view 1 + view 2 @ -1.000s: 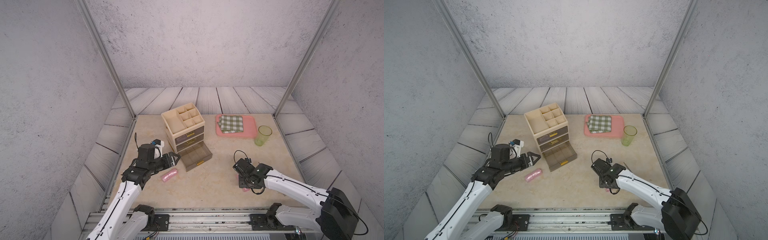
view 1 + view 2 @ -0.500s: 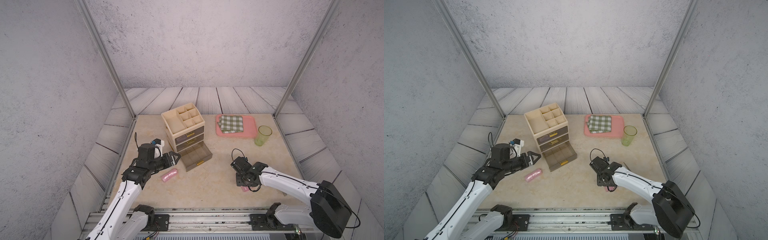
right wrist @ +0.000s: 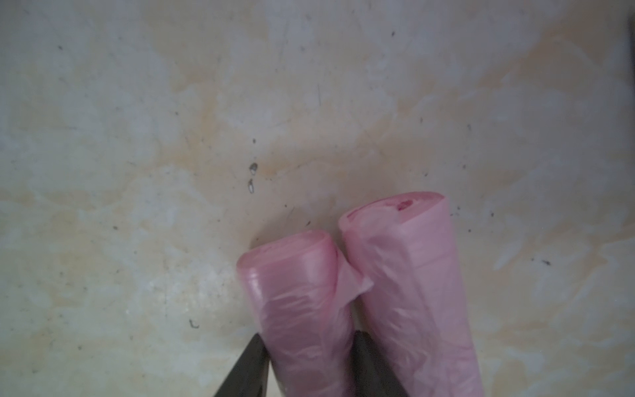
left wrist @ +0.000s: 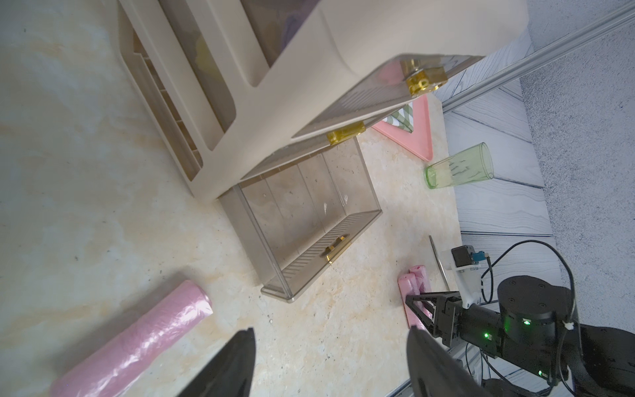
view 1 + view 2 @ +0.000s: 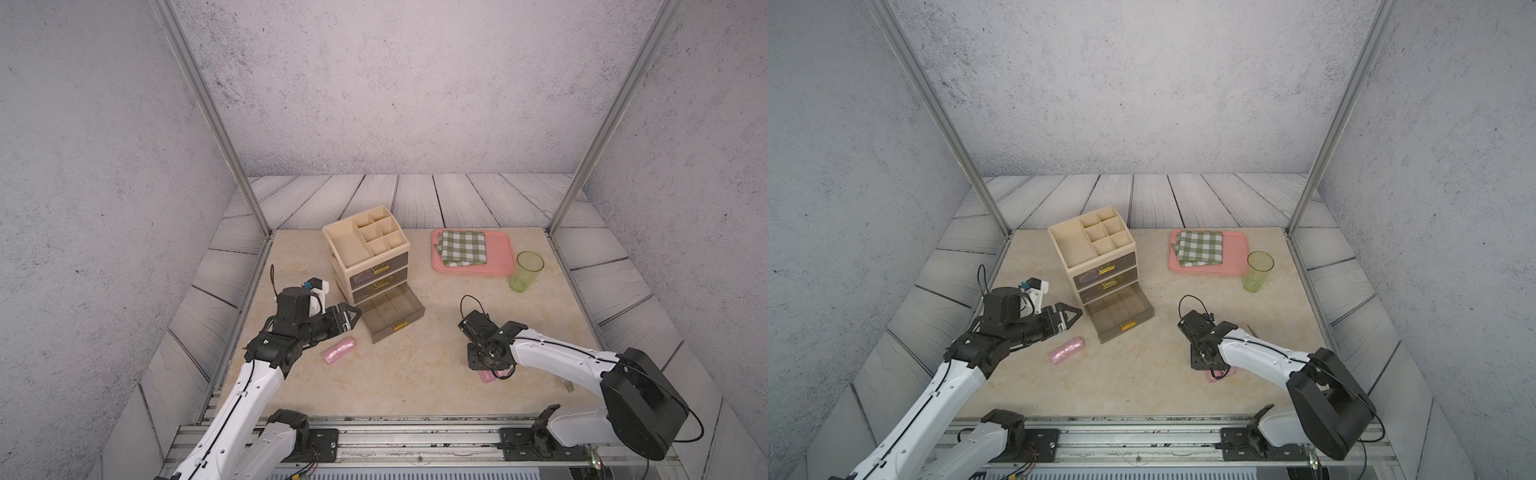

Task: Sort the rolls of trash bags by color and place them into the drawer
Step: Pick up the roll of trash bags from the center of the board.

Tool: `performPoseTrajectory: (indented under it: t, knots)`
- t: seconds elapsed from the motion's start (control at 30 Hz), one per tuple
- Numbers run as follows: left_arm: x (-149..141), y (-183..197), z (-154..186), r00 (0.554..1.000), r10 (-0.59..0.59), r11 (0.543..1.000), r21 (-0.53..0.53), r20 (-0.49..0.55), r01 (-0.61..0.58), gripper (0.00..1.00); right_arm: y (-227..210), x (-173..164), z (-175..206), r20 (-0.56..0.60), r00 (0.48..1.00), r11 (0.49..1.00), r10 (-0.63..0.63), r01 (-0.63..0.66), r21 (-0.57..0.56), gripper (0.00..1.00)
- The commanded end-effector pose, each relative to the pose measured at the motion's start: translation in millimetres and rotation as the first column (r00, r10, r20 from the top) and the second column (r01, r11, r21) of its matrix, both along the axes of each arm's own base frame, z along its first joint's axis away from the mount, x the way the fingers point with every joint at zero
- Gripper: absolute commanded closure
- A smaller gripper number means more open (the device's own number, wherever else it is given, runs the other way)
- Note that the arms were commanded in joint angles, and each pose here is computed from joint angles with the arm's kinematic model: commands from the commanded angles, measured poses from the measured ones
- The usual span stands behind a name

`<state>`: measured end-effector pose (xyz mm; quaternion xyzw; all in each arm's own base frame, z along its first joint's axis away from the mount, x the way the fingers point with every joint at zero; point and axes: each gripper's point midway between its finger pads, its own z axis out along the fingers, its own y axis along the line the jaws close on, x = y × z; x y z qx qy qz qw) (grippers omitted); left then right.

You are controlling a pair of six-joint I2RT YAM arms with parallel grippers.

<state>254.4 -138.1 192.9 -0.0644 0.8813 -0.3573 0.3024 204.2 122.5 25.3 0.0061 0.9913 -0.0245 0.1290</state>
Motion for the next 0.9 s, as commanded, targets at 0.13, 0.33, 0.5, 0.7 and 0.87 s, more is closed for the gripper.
performPoseTrajectory:
  t: [0.13,0.33,0.5,0.7,0.87]
  knots:
    - [-1,-2,-6,1.000,-0.004,1.000,-0.009,-0.003,0.004,0.25,3,-6,-15,-0.065,0.998,1.000,0.012,-0.013,-0.006,0.59]
    - [0,-3,-8,1.000,-0.015,1.000,-0.008,-0.010,0.015,0.25,4,-3,-7,-0.031,0.999,1.000,0.010,-0.010,0.015,0.71]
    - [-1,-1,-3,1.000,-0.004,1.000,-0.005,0.002,0.004,0.25,9,-1,12,0.006,1.000,0.998,0.021,-0.022,0.062,0.73]
    - [-3,0,-3,1.000,0.002,1.000,-0.004,-0.005,-0.002,0.25,34,6,37,0.050,0.997,0.978,0.052,-0.061,0.201,0.73]
    - [-4,2,-3,1.000,0.012,1.000,0.001,-0.002,-0.012,0.25,54,14,49,0.056,0.996,0.958,0.072,-0.084,0.273,0.73]
